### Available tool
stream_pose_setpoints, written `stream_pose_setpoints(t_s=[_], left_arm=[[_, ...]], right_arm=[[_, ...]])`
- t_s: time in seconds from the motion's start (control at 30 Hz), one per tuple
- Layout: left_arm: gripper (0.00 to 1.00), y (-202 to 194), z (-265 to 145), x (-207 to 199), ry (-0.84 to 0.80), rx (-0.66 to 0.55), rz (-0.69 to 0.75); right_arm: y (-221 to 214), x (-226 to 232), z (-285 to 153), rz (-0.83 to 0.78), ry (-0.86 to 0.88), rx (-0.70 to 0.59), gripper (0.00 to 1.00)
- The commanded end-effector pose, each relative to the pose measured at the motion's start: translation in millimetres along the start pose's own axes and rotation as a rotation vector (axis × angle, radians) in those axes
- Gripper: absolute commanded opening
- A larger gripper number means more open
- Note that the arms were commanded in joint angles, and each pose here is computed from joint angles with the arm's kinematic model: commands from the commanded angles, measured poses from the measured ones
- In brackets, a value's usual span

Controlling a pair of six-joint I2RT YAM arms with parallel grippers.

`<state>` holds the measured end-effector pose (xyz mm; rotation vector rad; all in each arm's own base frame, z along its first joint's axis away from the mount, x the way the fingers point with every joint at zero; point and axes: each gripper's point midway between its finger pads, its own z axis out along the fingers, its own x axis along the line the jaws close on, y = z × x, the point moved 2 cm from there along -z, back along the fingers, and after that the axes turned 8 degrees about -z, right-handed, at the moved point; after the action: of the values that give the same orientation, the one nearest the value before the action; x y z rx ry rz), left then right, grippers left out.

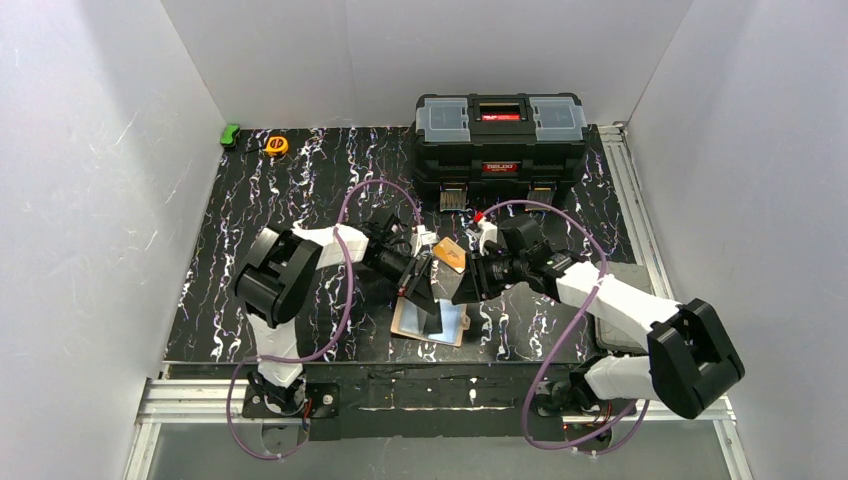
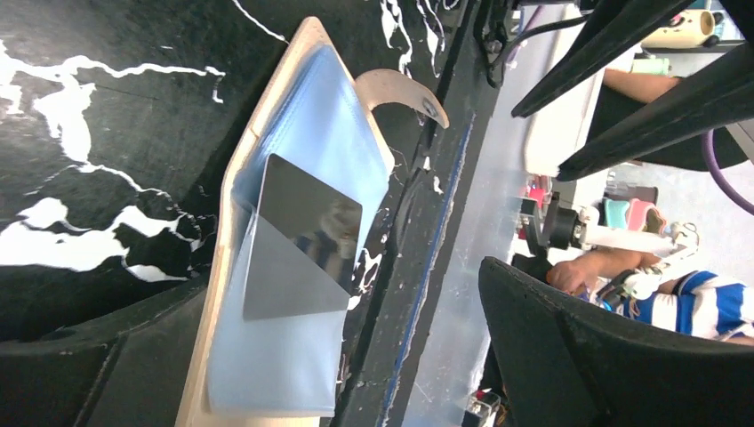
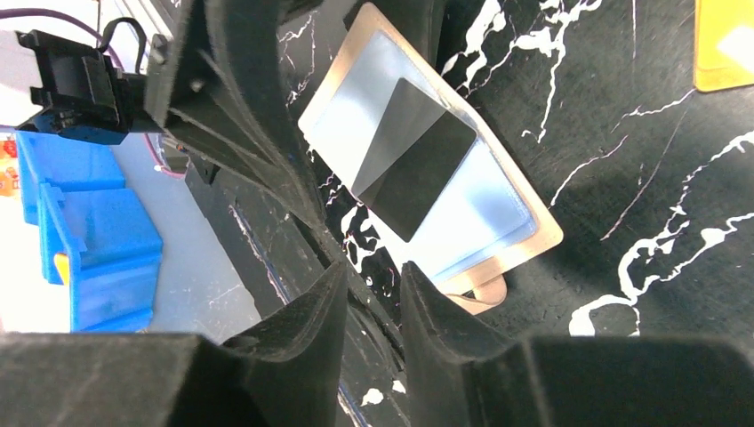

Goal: Put the credit cards into the card holder
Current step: Insert the credit card into the card holder.

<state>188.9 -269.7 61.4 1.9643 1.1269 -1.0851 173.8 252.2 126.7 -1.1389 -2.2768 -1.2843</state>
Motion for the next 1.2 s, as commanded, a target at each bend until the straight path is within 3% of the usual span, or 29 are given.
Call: stream_pose_setpoints(t_s=[0.0,0.2,0.37,0.53,0.7,0.9,1.17], left_arm=[[0.98,4.6,-8.8,22.3,0.151,-0.039,0.049],[0.98,6.0,-30.3,15.2,0.247,-0.066,0.110],[0.98,12.8,-63.8,8.1,0.398,-0.110,0.251],[0.98,5.6,-87.9,-13.3,0.427,-0.087,0.528],[0.98,-17.3,-93.6,9.3,0.487,0.009,0.890],[0.96,-29.8,-78.5,24.6,0.498,0.089,1.204],[0.87,-28.5,-61.0,40.3,0.488,0.145,1.278]], right_arm=[[5.5,9.5,7.4,-0.026,0.056,0.013,0.33],[-5.5,14.6,25.7,-0.033,0.056,0.095,0.29],[-14.3,17.0,37.5,-0.052,0.031,0.167,0.26],[-16.2,11.7,38.7,-0.040,-0.013,0.183,0.19],[-20.8,6.2,43.1,-0.020,-0.051,0.218,0.08],[-29.0,3.7,51.2,-0.010,-0.055,0.260,0.01],[-44.5,-4.0,56.0,0.002,-0.082,0.308,0.01]])
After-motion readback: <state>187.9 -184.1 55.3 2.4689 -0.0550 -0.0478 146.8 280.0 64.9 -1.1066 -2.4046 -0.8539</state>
